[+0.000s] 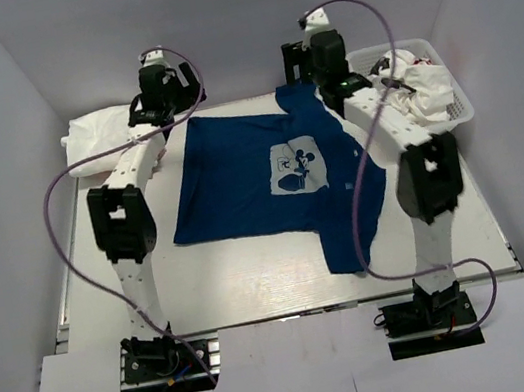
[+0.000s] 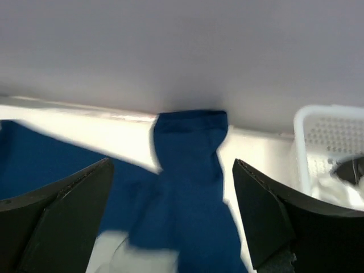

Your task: Fold and stack the t-shirts

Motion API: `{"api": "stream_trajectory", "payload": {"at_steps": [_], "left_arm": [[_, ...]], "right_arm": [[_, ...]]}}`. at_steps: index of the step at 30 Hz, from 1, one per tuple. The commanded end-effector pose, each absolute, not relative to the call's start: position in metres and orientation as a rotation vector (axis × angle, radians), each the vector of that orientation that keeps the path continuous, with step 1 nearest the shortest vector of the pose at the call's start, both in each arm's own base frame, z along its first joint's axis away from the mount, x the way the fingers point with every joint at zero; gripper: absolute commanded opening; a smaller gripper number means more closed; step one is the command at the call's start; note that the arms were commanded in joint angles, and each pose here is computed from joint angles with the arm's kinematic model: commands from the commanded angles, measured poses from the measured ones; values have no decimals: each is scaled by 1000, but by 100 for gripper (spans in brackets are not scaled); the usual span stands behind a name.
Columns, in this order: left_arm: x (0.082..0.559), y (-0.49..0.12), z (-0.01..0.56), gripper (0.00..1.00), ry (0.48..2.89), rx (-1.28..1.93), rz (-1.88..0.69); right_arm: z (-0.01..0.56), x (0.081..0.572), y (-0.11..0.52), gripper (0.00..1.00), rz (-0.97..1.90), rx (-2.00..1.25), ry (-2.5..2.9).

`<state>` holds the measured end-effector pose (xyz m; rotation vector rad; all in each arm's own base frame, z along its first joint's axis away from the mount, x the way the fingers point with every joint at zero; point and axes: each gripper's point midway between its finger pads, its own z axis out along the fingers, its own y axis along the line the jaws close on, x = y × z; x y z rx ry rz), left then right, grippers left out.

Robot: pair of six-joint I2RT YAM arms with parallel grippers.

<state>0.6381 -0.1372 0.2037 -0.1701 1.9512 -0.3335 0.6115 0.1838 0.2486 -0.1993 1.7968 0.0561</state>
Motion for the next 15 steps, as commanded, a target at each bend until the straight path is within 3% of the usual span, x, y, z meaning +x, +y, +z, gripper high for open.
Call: {"api": "stream_trajectory", "payload": {"at_steps": [1, 10, 15], "left_arm": [[582, -157, 245, 100, 1969, -68, -453], [474, -202, 150, 100, 2258, -23, -682], [427, -207, 93, 100, 2371, -43, -739]], "right_arm": [[276, 533, 182, 90, 258, -102, 1932], [153, 399, 160, 90, 380, -28, 2307], [121, 370, 166, 90, 459, -92, 2372]]}}
